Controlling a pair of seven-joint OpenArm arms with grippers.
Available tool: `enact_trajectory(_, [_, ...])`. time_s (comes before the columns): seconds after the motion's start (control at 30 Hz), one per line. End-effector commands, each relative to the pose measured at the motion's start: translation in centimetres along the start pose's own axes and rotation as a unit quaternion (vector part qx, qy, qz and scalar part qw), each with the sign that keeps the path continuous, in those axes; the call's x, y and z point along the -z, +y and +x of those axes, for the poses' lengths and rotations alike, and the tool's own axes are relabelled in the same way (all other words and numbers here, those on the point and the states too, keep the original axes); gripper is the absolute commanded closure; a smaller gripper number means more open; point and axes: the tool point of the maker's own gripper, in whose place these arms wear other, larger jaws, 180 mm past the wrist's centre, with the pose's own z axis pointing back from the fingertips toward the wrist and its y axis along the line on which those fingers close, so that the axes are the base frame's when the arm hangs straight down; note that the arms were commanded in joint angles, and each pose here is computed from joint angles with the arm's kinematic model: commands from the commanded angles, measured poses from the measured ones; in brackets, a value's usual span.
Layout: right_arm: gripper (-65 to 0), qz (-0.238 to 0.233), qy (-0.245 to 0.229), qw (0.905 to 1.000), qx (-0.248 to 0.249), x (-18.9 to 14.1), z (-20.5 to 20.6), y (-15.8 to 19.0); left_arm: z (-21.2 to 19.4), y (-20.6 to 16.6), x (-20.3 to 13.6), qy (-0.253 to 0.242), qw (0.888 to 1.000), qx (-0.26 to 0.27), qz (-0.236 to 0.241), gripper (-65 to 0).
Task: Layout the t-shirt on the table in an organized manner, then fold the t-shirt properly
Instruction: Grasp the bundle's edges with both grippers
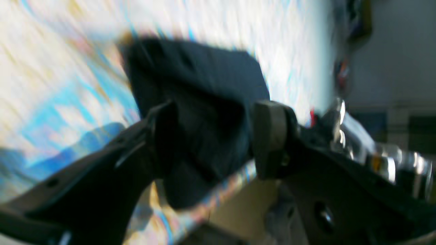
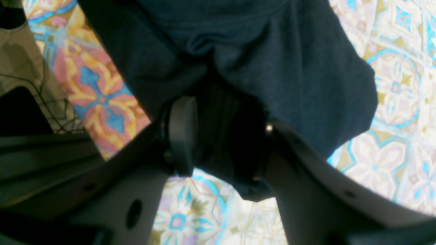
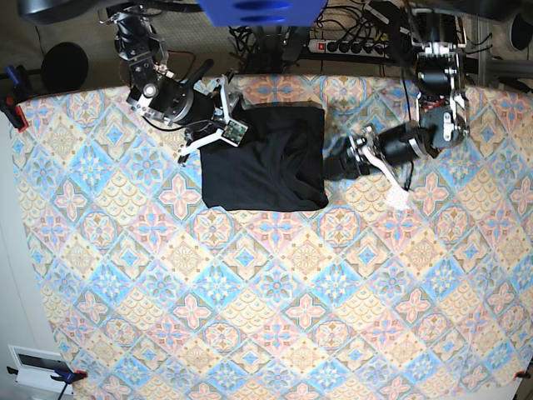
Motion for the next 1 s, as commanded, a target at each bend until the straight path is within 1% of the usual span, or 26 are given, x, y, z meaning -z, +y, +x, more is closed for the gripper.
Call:
enact_trajectory(0.0, [-22.4, -0.006, -0.025, 0.9997, -0.001, -0.3, 1.3, -0.4, 0.8, -0.9, -0.4, -0.015, 1.000, 0.014, -0.009, -32.0])
enact_trajectory(0.07, [-22.4, -0.010, -0.024, 0.9997, 0.001, -0.4, 1.2, -0.7, -0.3, -1.1, 0.1, 0.000, 1.000, 0.012, -0.012, -31.7])
enact_trajectory(0.17, [-22.4, -0.019, -0.020, 0.9996, 0.005, -0.6, 0.8, -1.3, -1.6, -0.9, 1.2, 0.015, 1.000, 0.016, 0.000, -31.8])
enact_trajectory(0.23, [-22.4, -0.021, -0.020, 0.9995, 0.006, -0.7, 0.8, -1.4, -2.1, -0.6, 1.8, 0.020, 0.999, 0.023, 0.016, -31.8])
enact_trajectory(0.3, [-22.4, -0.022, -0.022, 0.9995, 0.005, -0.8, 1.0, -1.5, -2.9, -0.8, 2.8, 0.032, 0.999, 0.035, 0.024, -31.8])
enact_trajectory(0.47, [-22.4, -0.021, -0.021, 0.9995, 0.006, -0.8, 0.8, -1.3, -5.7, -1.5, 4.7, 0.083, 0.993, 0.076, 0.036, -30.9])
enact_trajectory(0.5, [-22.4, -0.021, -0.021, 0.9995, 0.006, -0.8, 0.8, -1.3, -6.0, -1.7, 4.9, 0.089, 0.992, 0.081, 0.036, -29.2])
enact_trajectory(0.53, [-22.4, -0.021, -0.021, 0.9995, 0.006, -0.8, 0.9, -1.4, -6.3, -1.8, 5.0, 0.094, 0.991, 0.086, 0.035, -26.0])
enact_trajectory(0.6, [-22.4, -0.023, -0.022, 0.9995, 0.005, -0.8, 0.9, -1.5, -6.3, -2.3, 4.8, 0.092, 0.992, 0.086, 0.028, -13.8])
enact_trajectory(0.67, [-22.4, -0.027, -0.021, 0.9994, 0.006, -0.9, 0.8, -1.8, -5.9, -2.8, 4.4, 0.081, 0.994, 0.073, 0.014, -3.3])
enact_trajectory(0.7, [-22.4, -0.033, -0.019, 0.9993, 0.009, -1.0, 0.6, -2.2, -5.8, -2.9, 4.0, 0.075, 0.995, 0.062, 0.007, 0.0])
enact_trajectory(0.8, [-22.4, -0.045, -0.015, 0.9988, 0.015, -1.4, 0.2, -3.0, -4.8, -3.1, 2.5, 0.045, 0.999, 0.012, -0.023, 0.0])
enact_trajectory(0.83, [-22.4, -0.048, -0.014, 0.9986, 0.016, -1.5, 0.1, -3.2, -4.7, -3.1, 1.9, 0.042, 0.999, -0.002, -0.032, -0.8])
enact_trajectory(0.9, [-22.4, -0.054, -0.009, 0.9983, 0.021, -1.7, -0.4, -3.5, -4.3, -3.2, 0.8, 0.034, 0.997, -0.033, -0.055, 0.0])
enact_trajectory(0.97, [-22.4, -0.057, -0.008, 0.9981, 0.023, -1.8, -0.5, -3.6, -4.5, -3.1, 0.1, 0.030, 0.996, -0.052, -0.062, 0.0])
